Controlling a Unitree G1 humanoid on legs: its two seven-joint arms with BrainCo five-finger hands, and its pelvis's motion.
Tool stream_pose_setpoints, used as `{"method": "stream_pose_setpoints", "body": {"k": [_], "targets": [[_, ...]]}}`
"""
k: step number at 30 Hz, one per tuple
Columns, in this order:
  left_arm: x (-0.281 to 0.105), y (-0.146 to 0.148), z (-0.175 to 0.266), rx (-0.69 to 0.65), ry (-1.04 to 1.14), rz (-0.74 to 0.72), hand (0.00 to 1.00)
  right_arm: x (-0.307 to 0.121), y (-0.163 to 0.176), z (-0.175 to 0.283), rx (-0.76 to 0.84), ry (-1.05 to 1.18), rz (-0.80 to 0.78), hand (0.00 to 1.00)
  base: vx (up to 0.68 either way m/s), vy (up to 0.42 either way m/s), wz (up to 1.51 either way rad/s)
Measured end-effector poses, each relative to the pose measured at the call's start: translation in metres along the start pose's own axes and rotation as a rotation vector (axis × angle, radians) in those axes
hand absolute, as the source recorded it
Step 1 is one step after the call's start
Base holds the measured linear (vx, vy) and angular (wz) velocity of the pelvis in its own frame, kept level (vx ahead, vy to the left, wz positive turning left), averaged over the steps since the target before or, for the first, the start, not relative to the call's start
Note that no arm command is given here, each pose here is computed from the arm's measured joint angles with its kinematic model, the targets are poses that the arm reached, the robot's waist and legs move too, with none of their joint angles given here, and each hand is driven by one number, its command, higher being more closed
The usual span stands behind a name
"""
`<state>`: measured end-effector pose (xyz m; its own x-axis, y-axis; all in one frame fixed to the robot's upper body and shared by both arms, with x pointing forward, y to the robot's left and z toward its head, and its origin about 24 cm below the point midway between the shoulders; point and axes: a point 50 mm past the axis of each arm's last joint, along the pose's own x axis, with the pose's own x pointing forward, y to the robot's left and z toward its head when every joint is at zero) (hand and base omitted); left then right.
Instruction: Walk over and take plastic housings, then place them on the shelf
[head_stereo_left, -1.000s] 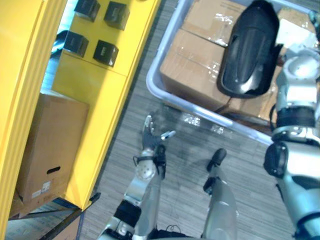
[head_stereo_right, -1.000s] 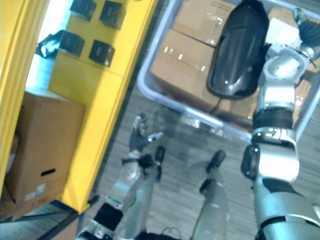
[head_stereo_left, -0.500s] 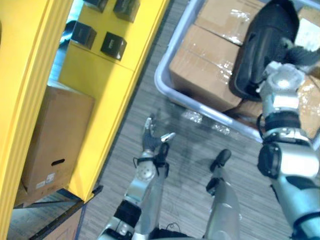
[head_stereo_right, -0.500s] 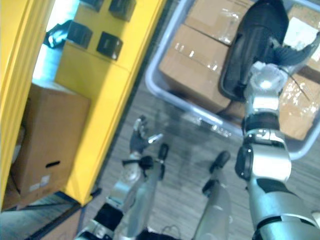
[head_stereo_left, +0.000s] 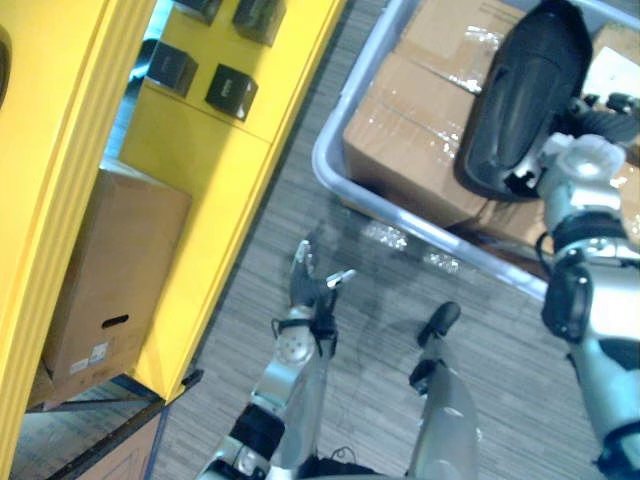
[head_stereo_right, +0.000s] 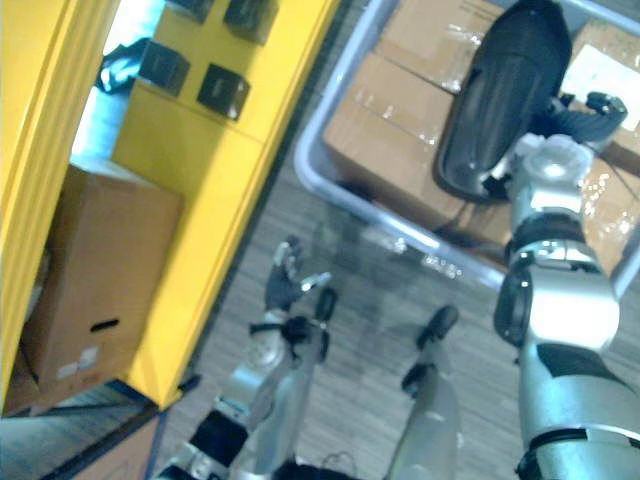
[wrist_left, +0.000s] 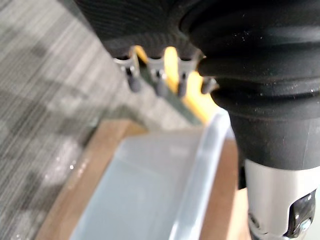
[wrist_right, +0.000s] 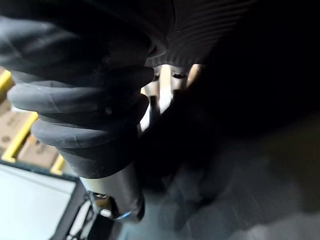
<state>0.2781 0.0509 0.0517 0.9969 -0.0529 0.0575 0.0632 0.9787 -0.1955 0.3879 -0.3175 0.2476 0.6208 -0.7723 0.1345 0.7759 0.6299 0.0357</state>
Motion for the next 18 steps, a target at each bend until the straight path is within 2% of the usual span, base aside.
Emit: {"method": "stream_pose_setpoints", "body": {"k": [7, 18], "targets": [[-0.007, -0.001, 0.001, -0.016, -0.006, -0.061, 0.00, 0.011, -0.022, -0.011, -0.226, 0.027, 0.037, 1.00, 0.00, 0.021, 0.09], [-0.012, -0.006, 0.002, -0.043, -0.006, -0.117, 0.00, 0.009, -0.021, -0.024, -0.461, 0.028, 0.073, 1.00, -0.03, -0.001, 0.08]]}}
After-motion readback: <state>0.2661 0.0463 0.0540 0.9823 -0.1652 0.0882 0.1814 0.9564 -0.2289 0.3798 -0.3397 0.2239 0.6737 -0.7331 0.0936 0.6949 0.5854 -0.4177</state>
